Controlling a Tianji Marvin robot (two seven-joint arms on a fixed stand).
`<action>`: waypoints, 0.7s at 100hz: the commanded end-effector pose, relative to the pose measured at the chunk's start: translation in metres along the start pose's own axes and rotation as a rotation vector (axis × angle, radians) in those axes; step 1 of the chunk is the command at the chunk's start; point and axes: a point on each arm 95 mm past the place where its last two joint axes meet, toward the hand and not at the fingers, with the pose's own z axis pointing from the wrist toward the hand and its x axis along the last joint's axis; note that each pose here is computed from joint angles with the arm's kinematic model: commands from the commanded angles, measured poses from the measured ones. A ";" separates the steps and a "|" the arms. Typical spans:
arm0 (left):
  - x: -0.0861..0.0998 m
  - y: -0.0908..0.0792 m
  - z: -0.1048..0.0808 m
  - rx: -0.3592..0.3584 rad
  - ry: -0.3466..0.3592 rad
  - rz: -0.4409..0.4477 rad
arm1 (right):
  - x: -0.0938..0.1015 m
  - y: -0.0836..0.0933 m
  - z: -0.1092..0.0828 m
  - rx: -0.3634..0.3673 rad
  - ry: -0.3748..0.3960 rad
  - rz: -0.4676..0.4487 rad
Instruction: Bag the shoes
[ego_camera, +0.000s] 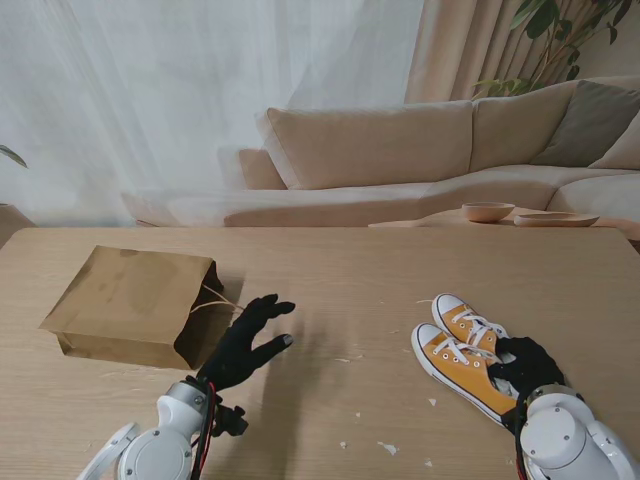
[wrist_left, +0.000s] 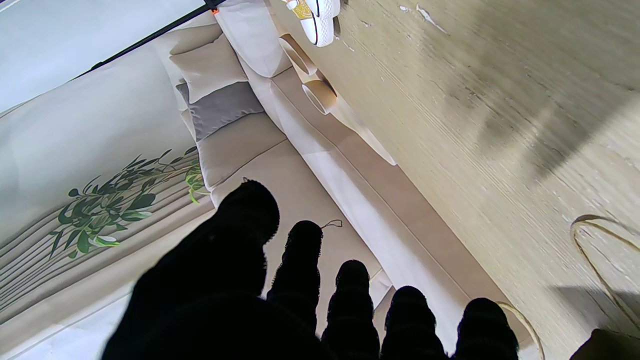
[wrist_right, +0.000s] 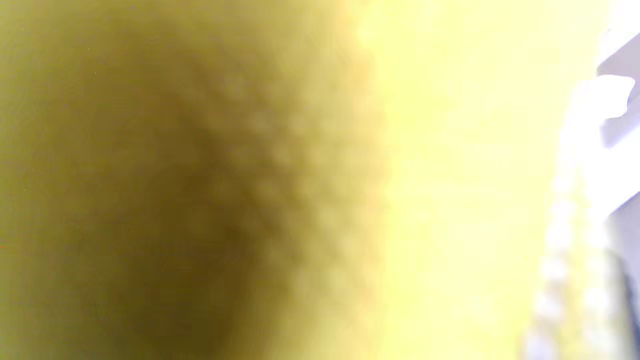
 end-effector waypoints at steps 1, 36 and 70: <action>0.001 0.002 0.000 -0.009 0.003 -0.006 | 0.004 -0.009 -0.007 0.024 0.020 0.034; -0.001 0.000 0.000 -0.005 0.008 0.001 | 0.031 0.004 -0.022 -0.029 0.140 0.133; -0.003 -0.006 -0.002 -0.009 0.021 0.020 | 0.069 0.000 -0.033 -0.045 0.267 0.186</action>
